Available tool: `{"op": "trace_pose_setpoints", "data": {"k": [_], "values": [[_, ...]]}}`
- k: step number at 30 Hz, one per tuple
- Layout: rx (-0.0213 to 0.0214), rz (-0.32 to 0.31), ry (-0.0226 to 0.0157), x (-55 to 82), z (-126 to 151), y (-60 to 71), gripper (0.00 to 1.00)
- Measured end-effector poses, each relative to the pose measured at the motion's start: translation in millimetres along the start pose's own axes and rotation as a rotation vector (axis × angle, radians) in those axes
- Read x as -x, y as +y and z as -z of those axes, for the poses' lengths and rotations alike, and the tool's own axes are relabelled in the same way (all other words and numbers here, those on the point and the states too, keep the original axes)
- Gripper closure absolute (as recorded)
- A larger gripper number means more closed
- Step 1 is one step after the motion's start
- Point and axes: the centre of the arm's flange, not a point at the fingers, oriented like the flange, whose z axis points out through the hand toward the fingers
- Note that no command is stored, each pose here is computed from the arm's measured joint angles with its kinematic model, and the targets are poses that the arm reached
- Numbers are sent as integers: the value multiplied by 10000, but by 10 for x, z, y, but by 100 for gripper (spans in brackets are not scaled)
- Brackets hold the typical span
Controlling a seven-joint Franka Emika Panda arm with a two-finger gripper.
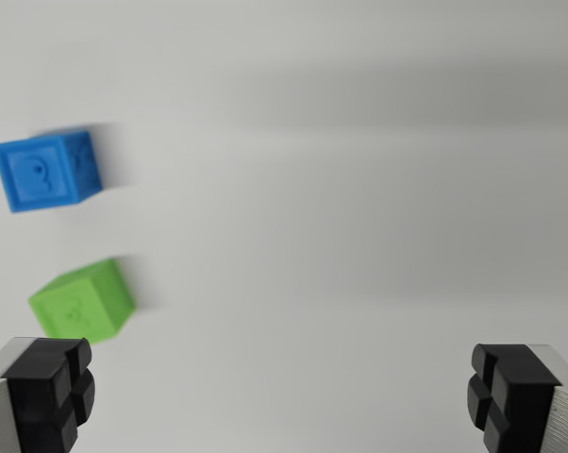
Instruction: Stack cube
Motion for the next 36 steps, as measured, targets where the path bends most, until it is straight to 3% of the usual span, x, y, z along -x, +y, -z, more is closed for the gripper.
{"op": "trace_pose_setpoints", "data": {"k": [12,36], "values": [[21,311,-41,157,-188,-160,0],[111,1161,-187,610,-740,-592,0]]}}
